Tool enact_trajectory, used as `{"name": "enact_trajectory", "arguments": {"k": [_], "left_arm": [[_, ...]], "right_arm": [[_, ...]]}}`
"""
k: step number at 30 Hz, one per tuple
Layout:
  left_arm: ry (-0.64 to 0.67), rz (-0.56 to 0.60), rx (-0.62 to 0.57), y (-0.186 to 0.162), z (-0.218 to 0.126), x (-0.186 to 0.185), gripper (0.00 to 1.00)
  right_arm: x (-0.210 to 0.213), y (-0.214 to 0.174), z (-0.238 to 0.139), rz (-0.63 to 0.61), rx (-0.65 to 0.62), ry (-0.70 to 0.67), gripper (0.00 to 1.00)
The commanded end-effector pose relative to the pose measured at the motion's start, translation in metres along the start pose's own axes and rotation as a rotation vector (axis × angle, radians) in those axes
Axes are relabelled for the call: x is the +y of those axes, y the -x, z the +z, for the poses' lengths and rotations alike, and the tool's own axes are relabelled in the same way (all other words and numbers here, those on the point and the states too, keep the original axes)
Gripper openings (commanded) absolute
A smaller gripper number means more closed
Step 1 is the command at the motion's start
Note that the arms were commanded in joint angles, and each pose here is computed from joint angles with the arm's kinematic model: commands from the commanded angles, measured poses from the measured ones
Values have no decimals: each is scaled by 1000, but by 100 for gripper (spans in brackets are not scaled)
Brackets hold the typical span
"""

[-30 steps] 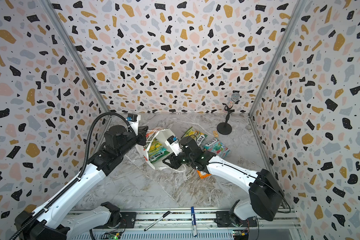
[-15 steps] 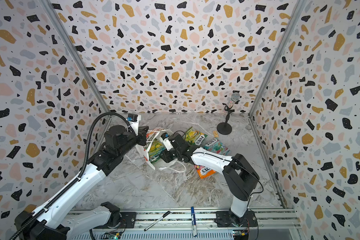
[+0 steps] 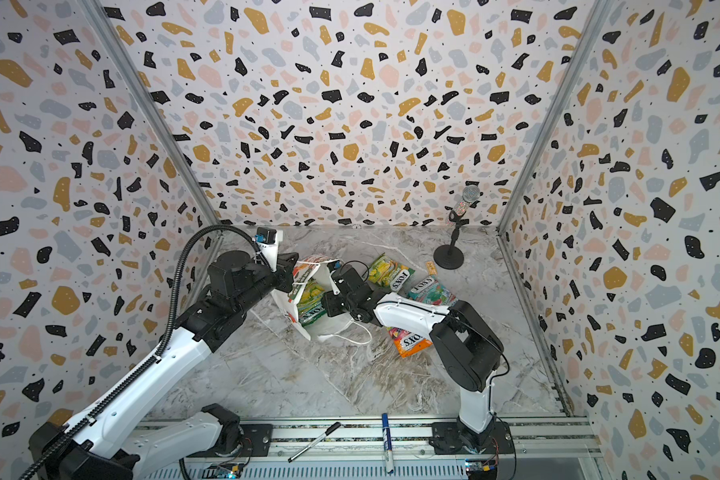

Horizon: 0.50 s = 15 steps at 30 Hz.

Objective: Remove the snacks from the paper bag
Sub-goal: 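Close the right gripper on the green Spring Tea packet inside the bag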

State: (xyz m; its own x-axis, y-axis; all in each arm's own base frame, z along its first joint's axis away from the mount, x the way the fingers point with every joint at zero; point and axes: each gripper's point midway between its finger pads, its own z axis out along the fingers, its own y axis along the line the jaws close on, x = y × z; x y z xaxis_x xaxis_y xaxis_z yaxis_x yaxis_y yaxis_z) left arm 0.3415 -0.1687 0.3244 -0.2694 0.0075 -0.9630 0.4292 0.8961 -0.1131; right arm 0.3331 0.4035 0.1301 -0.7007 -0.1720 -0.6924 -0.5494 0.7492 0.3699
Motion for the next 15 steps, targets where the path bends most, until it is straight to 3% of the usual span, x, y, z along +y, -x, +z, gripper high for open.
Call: {"name": "enact_trajectory", "arguments": {"k": [1,15], "left_arm": [[-16,20,-65,14,-6,-3,0],[-19,19,-65,14,-6,-4,0]], "right_arm": [[3,25,-3,46,-80,-25,39],[-1,13,14,105,-12,-33,42]]}}
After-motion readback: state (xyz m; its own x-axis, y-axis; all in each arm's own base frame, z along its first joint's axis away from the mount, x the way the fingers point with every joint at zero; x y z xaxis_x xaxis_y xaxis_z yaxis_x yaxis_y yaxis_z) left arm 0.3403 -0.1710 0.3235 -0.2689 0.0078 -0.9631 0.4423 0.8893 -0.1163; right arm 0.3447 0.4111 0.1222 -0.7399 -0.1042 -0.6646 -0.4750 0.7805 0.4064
